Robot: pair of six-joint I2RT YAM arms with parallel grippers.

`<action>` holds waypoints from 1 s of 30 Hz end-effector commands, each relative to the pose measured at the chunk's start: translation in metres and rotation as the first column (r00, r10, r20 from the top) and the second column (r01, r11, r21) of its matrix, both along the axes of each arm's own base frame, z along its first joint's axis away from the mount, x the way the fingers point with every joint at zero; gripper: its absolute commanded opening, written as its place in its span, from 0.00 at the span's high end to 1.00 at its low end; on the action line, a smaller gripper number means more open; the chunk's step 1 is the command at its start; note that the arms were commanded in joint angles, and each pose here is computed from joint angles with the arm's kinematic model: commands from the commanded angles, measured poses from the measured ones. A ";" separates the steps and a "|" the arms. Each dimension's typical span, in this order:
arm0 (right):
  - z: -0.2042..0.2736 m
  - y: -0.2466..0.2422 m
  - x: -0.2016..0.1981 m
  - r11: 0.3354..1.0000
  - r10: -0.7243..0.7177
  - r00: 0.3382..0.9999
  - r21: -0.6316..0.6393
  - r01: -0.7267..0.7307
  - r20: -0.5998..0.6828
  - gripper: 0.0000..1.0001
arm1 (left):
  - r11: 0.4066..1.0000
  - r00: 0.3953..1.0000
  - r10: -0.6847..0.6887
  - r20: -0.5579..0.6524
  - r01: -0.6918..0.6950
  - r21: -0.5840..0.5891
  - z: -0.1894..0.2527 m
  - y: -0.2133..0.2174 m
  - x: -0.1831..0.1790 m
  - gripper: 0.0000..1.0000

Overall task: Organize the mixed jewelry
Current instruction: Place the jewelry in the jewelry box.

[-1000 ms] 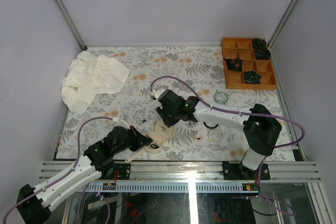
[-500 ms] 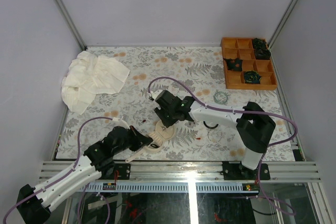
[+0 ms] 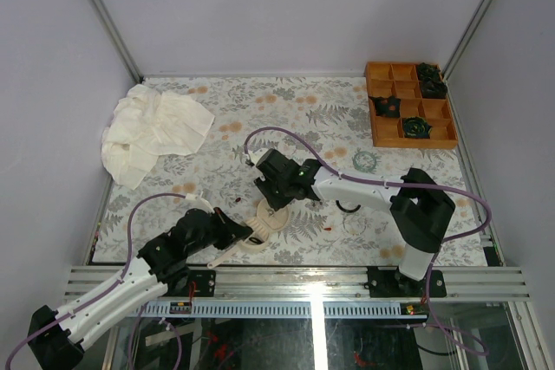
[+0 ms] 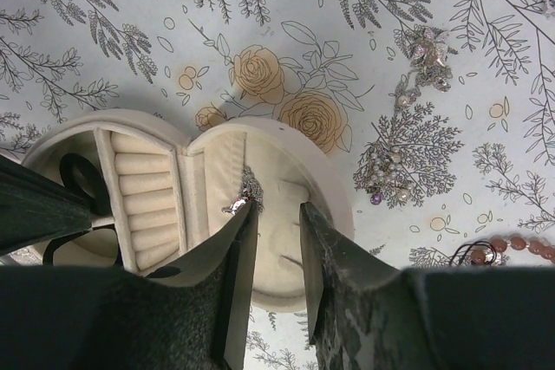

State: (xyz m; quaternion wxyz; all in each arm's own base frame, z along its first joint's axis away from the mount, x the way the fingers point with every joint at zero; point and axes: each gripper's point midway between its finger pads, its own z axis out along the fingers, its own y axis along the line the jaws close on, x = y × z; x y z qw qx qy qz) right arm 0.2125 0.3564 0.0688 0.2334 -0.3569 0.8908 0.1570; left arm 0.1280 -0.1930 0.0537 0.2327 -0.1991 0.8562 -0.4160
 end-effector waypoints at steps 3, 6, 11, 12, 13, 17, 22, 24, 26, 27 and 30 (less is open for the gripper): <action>0.014 0.021 0.006 0.998 0.001 1.000 0.062 -0.003 0.025 0.67 | 0.999 0.999 0.008 -0.036 -0.007 0.040 -0.023 0.007 -0.006 1.00; 0.012 0.021 0.007 0.998 -0.002 1.000 0.058 0.001 0.026 0.67 | 0.999 0.999 0.008 -0.035 -0.006 0.038 -0.022 0.007 -0.006 1.00; 0.012 0.018 0.014 0.999 -0.023 0.998 0.035 0.021 0.051 0.67 | 0.999 1.000 0.010 -0.029 -0.008 0.040 -0.020 0.007 -0.005 1.00; 0.012 0.017 0.015 0.999 -0.025 0.998 0.029 0.023 0.056 0.67 | 0.999 0.999 0.009 -0.031 -0.008 0.041 -0.020 0.007 -0.005 1.00; 0.012 0.017 0.017 0.999 -0.027 0.998 0.022 0.026 0.061 0.67 | 0.999 0.999 0.010 -0.031 -0.008 0.042 -0.020 0.007 -0.005 1.00; 0.009 0.014 0.020 0.999 -0.035 0.996 0.000 0.035 0.077 0.66 | 0.999 0.999 0.010 -0.031 -0.008 0.043 -0.019 0.007 -0.005 1.00; 0.002 0.010 0.024 0.998 -0.044 0.995 -0.032 0.047 0.089 0.65 | 0.999 1.000 0.010 -0.029 -0.009 0.045 -0.018 0.007 -0.004 1.00; -0.002 0.010 0.024 0.998 -0.042 0.995 -0.043 0.046 0.088 0.65 | 0.999 1.000 0.008 -0.029 -0.007 0.047 -0.018 0.006 -0.004 1.00; -0.007 0.009 0.024 0.997 -0.040 0.996 -0.056 0.045 0.086 0.64 | 0.999 1.000 0.009 -0.028 -0.008 0.049 -0.017 0.006 -0.004 1.00; -0.009 0.008 0.024 0.997 -0.040 0.996 -0.060 0.045 0.082 0.64 | 0.999 1.000 0.010 -0.029 -0.009 0.050 -0.017 0.007 -0.003 1.00; -0.015 0.008 0.022 0.997 -0.036 0.997 -0.064 0.040 0.072 0.63 | 0.999 1.000 0.009 -0.027 -0.008 0.048 -0.016 0.006 -0.003 1.00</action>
